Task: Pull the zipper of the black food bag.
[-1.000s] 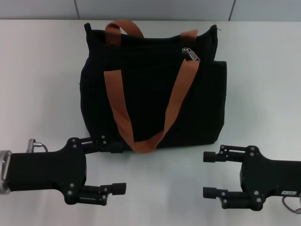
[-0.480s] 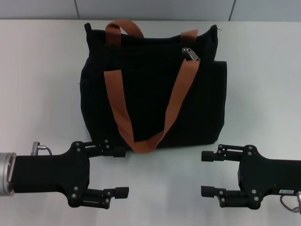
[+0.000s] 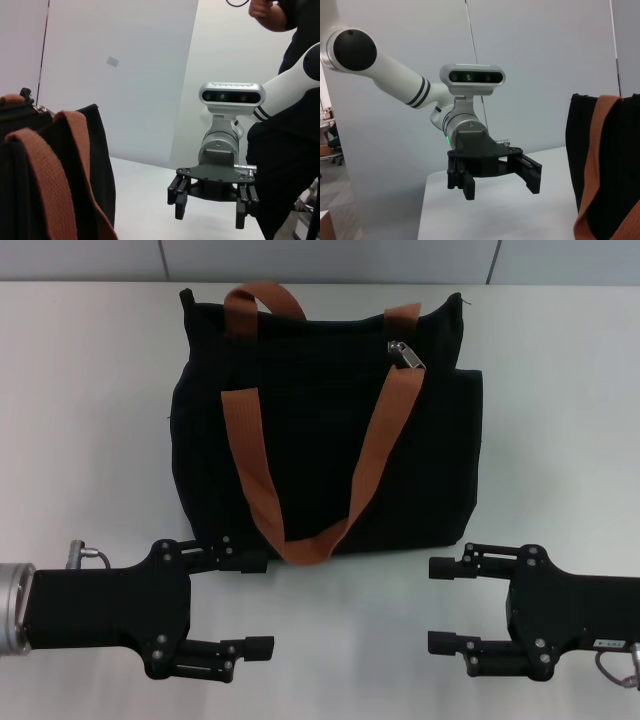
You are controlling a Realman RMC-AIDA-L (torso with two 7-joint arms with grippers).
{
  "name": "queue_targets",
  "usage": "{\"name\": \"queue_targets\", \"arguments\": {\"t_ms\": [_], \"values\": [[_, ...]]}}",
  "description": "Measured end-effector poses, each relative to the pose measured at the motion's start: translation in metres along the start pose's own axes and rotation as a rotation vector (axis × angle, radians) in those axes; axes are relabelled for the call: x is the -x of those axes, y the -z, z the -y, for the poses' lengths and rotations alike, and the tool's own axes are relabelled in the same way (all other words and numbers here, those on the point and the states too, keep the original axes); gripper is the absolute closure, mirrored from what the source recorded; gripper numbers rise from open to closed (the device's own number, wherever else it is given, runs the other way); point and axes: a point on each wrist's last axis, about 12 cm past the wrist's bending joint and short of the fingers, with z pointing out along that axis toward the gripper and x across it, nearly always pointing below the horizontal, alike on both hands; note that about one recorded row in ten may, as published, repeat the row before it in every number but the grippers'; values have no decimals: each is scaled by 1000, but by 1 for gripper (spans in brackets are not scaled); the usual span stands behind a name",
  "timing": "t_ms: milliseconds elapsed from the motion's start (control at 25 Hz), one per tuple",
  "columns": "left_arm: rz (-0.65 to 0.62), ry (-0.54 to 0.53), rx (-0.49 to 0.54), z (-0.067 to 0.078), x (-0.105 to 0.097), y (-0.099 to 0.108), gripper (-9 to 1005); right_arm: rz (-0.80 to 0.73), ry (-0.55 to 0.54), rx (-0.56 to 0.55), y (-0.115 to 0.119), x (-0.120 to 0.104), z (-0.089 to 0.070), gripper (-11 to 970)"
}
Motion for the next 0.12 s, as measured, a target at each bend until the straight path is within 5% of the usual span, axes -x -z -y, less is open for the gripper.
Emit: {"name": "queue_targets", "arguments": {"t_ms": [120], "values": [[0,1,-2,0,0,0,163,0,2,1,0,1,1,244]]}}
